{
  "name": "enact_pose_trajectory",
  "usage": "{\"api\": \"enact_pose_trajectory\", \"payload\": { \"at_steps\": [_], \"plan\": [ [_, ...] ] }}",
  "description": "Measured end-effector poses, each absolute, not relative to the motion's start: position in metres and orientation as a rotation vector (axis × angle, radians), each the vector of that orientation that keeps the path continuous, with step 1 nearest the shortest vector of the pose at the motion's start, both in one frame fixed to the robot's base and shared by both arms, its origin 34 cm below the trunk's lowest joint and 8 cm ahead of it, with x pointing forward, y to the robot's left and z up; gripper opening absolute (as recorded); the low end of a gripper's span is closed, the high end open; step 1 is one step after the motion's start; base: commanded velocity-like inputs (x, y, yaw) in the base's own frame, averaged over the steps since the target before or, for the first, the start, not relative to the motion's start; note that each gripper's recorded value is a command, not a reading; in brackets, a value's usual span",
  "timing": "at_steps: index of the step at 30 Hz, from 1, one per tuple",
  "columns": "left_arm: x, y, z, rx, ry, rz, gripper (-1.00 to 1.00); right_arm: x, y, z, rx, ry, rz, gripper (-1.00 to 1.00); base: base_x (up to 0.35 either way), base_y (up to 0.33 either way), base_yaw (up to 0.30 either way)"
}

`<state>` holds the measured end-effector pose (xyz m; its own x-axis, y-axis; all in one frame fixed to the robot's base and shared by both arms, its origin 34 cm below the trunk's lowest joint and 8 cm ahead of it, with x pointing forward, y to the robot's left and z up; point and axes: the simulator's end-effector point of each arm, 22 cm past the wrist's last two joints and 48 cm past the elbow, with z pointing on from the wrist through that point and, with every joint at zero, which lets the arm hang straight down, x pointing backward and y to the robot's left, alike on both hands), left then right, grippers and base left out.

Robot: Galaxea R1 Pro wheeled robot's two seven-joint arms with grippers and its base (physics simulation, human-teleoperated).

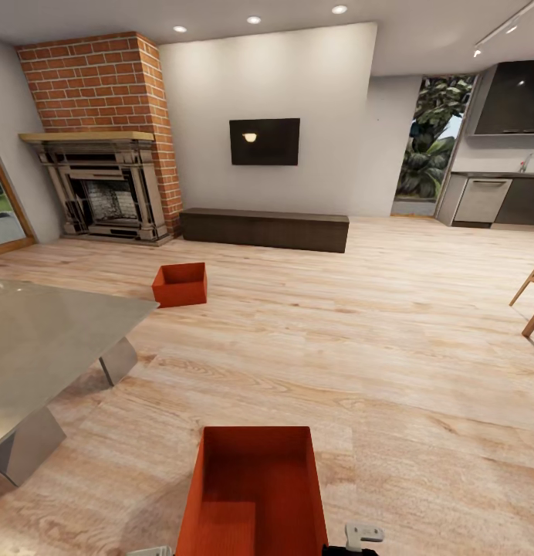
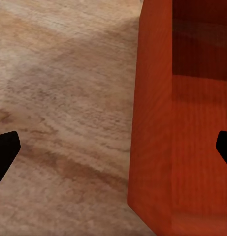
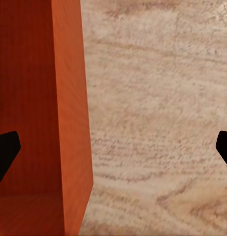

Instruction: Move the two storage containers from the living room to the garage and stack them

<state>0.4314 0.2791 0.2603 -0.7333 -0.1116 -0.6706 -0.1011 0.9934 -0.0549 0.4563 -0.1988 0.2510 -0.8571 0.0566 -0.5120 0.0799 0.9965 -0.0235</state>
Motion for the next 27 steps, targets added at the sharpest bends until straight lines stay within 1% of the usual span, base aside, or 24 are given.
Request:
{"api": "enact_pose_trajectory", "payload": {
  "at_steps": [27],
  "plan": [
    [0.4314, 0.2791, 0.2603, -0.147, 2.399, -0.019, 1.00, 0.4563, -0.1986, 0.2510, 0.097, 2.603, -0.059, 1.00, 0.000, 0.000, 0.000]
  ]
}}
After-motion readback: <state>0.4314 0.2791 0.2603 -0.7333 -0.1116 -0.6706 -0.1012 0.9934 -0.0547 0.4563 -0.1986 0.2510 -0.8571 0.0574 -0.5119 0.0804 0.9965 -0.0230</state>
